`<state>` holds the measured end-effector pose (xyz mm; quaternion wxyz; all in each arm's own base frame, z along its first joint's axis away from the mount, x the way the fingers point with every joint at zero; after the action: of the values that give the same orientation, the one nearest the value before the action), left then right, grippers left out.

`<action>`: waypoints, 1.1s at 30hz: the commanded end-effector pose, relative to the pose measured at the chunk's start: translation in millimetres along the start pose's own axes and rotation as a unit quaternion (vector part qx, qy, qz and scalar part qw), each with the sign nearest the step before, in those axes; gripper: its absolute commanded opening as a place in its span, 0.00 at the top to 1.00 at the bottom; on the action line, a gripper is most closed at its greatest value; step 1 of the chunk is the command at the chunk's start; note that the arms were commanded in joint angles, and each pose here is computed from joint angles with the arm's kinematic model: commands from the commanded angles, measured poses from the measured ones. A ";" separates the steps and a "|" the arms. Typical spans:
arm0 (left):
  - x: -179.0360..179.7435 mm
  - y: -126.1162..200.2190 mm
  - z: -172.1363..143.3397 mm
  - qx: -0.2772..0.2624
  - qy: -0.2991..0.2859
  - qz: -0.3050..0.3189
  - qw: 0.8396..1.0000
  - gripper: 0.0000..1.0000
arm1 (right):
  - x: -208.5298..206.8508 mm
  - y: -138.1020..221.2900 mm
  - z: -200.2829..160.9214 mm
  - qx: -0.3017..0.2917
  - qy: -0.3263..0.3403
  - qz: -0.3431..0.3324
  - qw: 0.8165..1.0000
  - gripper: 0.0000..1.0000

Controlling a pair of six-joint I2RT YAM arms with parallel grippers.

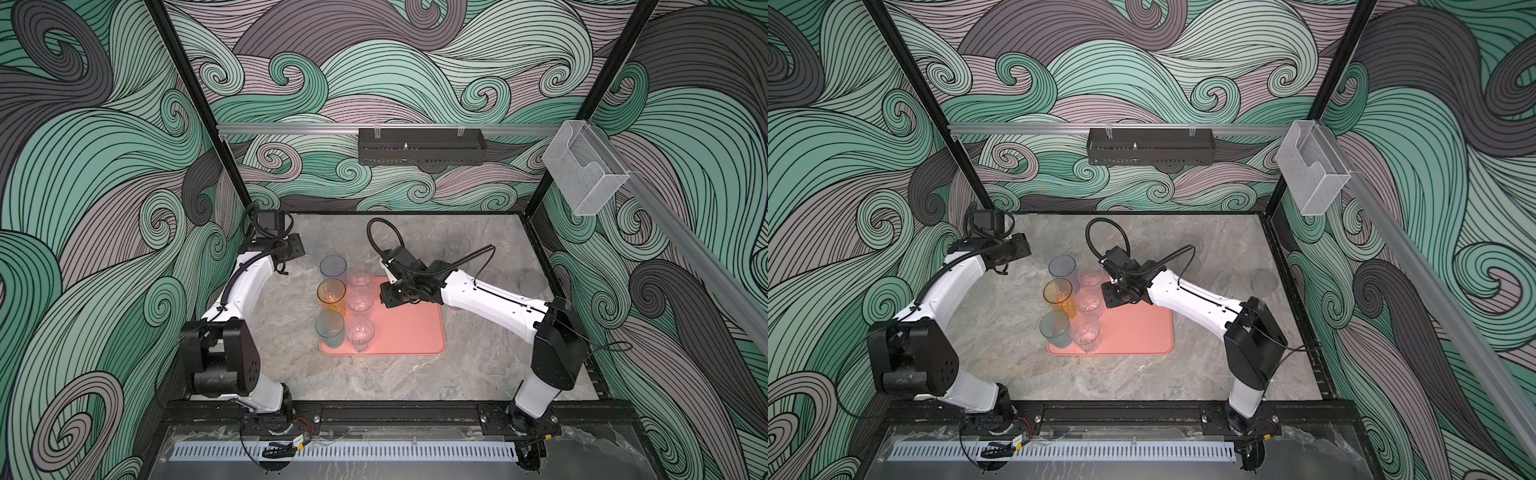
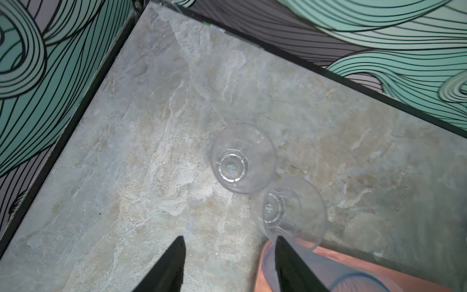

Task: Place the glasses into the tray
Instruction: Pick up the glass from the top-left of the table.

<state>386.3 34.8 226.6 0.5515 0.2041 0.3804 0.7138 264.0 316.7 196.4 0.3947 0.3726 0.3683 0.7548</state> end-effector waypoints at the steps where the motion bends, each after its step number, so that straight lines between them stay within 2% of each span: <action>1: 23.1 -8.7 9.5 0.018 0.032 0.026 0.999 0.41 | 0.8 8.0 6.4 -0.014 0.005 0.011 1.000 0.62; 5: 45.3 -23.0 10.4 0.058 0.051 0.049 0.996 0.41 | -0.6 3.4 5.4 -0.007 0.010 0.009 1.000 0.54; 11: 61.7 -36.5 6.6 0.073 0.055 0.068 0.994 0.41 | -1.0 1.6 7.4 -0.007 0.011 0.008 1.000 0.46; 25: 63.6 -51.9 -0.4 0.101 0.071 0.041 0.991 0.41 | -4.4 4.5 8.3 -0.006 0.013 0.011 1.000 0.42; 33: 59.6 -58.4 10.1 0.106 0.075 0.027 0.991 0.42 | -3.7 2.0 7.1 -0.001 0.008 0.014 1.000 0.42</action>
<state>405.8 97.5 177.4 0.4750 0.2209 0.4794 0.7041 268.9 314.0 197.1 0.3842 0.3711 0.3684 0.7609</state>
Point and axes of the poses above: each gripper's point midway between its finger pads, its own y axis back along the fingers, its own x axis along the line the jaws close on, z = x × y, the point moved 6 cm from there along y, back along the fingers, and after that the axes turned 3 degrees about -y, right-handed, at the moved point
